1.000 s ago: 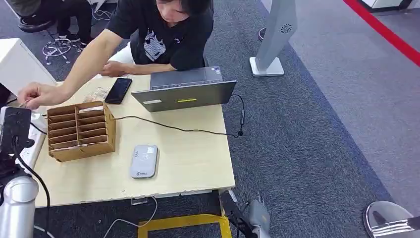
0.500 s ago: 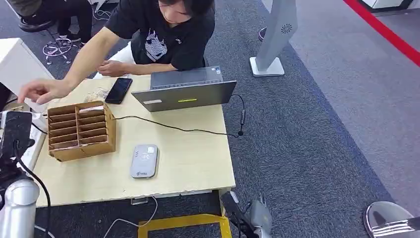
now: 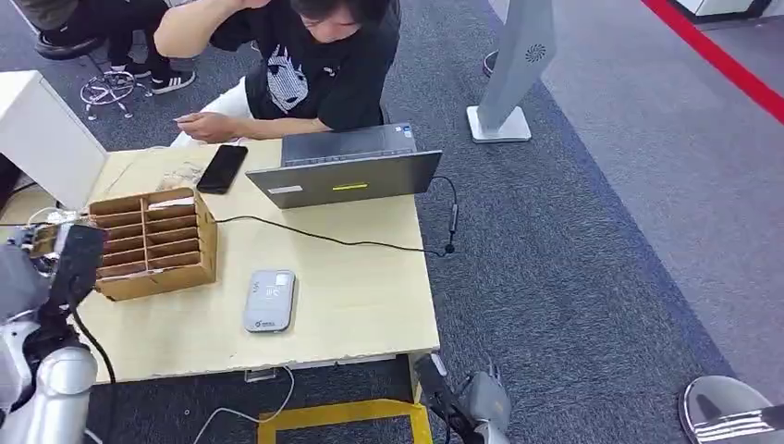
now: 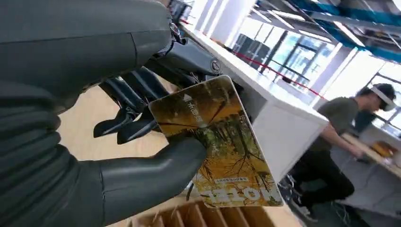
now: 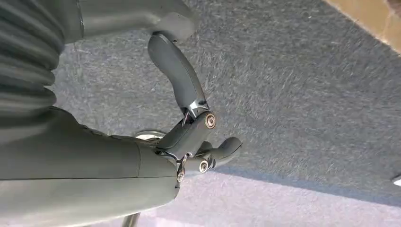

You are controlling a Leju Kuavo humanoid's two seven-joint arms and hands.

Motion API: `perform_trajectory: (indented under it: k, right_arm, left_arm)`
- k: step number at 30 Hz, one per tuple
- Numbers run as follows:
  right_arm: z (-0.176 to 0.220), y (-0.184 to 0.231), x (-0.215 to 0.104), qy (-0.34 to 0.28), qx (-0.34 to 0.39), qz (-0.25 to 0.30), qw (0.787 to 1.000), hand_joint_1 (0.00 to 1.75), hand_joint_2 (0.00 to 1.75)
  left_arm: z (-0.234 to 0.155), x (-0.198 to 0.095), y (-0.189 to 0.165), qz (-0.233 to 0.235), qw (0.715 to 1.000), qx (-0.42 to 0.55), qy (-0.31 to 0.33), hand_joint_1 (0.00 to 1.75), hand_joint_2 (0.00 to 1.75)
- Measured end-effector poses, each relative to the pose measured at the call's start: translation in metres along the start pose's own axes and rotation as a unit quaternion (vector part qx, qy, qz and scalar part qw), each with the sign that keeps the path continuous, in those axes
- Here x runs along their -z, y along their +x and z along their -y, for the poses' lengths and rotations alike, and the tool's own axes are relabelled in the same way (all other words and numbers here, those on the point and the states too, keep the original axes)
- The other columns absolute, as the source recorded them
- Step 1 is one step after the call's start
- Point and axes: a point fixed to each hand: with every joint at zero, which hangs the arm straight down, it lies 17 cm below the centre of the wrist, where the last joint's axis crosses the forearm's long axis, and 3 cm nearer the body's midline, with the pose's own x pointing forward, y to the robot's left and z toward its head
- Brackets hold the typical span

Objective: Pass the card to the sensor for recognition and then transmit it.

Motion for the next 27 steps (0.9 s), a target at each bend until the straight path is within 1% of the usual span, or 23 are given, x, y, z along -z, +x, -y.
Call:
perform_trajectory:
  k: [1, 4, 8, 11, 14, 18, 23, 27]
  right_arm:
    - [0.001, 0.001, 0.0, 0.0, 0.0, 0.001, 1.0, 0.0, 1.75]
    - [0.0, 0.002, 0.0, 0.005, 0.003, 0.0, 1.0, 0.0, 1.75]
    - [0.0, 0.005, 0.0, 0.006, 0.005, 0.005, 1.0, 0.0, 1.75]
    - [0.0, 0.006, 0.0, 0.007, 0.007, 0.008, 1.0, 0.0, 1.75]
    - [0.0, 0.008, 0.0, 0.007, 0.008, 0.01, 1.0, 0.0, 1.75]
    - [0.002, 0.01, 0.0, 0.007, 0.015, 0.011, 1.0, 0.0, 1.75]
    - [0.001, 0.01, 0.0, 0.007, 0.018, 0.011, 1.0, 0.0, 1.75]
    - [0.0, 0.011, 0.0, 0.01, 0.026, 0.015, 1.0, 0.0, 1.75]
  left_arm:
    - [0.013, -0.008, 0.007, 0.008, 1.0, 0.0, -0.015, 1.75, 1.75]
    - [0.061, -0.044, 0.049, 0.049, 0.996, -0.017, -0.074, 1.75, 1.75]
    - [0.111, -0.102, 0.104, 0.105, 0.984, -0.047, -0.137, 1.75, 1.75]
    - [0.127, -0.131, 0.134, 0.135, 0.975, -0.07, -0.163, 1.75, 1.75]
    - [0.136, -0.151, 0.158, 0.157, 0.967, -0.085, -0.18, 1.75, 1.75]
    - [0.143, -0.168, 0.176, 0.168, 0.961, -0.099, -0.197, 1.75, 1.75]
    - [0.147, -0.174, 0.177, 0.166, 0.959, -0.103, -0.205, 1.75, 1.75]
    - [0.151, -0.176, 0.168, 0.152, 0.962, -0.091, -0.206, 1.75, 1.75]
